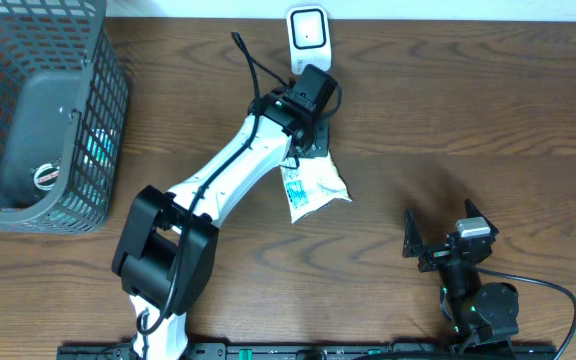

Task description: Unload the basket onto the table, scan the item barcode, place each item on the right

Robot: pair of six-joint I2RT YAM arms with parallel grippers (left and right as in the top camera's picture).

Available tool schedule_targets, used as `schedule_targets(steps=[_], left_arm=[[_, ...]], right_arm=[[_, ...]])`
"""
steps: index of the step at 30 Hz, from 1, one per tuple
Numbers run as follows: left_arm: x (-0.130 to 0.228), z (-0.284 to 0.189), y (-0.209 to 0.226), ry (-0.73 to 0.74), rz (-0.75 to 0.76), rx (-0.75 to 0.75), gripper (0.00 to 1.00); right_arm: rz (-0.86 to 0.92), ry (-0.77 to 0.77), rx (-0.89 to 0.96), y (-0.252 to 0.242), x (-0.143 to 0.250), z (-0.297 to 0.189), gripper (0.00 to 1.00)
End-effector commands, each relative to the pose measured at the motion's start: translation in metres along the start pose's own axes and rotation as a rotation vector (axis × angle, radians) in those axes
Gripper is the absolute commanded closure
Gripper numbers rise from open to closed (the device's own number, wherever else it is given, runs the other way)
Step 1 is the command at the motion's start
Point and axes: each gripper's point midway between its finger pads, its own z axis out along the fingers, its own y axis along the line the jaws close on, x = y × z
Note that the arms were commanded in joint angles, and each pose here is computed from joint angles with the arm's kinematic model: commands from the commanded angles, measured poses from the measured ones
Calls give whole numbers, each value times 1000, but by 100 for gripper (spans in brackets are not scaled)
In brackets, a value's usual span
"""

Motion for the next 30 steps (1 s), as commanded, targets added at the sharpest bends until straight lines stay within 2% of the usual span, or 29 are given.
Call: schedule_targets(steps=[1, 6, 9, 14, 18, 22, 25, 27, 30], left_arm=[[7, 28, 21, 20, 9, -109, 92], [26, 72, 31, 97, 26, -153, 92], [19, 84, 43, 71, 56, -195, 92], [0, 87, 21, 32, 307, -36, 92], [-14, 75, 6, -6, 410, 20, 91], [-38, 45, -5, -90, 399, 40, 92], [-54, 2, -13, -162, 343, 64, 91], [-53, -27, -12, -168, 259, 74, 91], [-35, -45, -4, -105, 182, 59, 91]], right_arm=[[-10, 3, 4, -2, 1, 0, 1], [-10, 3, 4, -2, 1, 0, 1], [-10, 3, 4, -2, 1, 0, 1], [-10, 3, 4, -2, 1, 0, 1], [-10, 3, 4, -2, 1, 0, 1], [-10, 3, 4, -2, 1, 0, 1], [-10, 3, 4, -2, 1, 0, 1], [-10, 3, 4, -2, 1, 0, 1], [-10, 3, 4, -2, 1, 0, 1]])
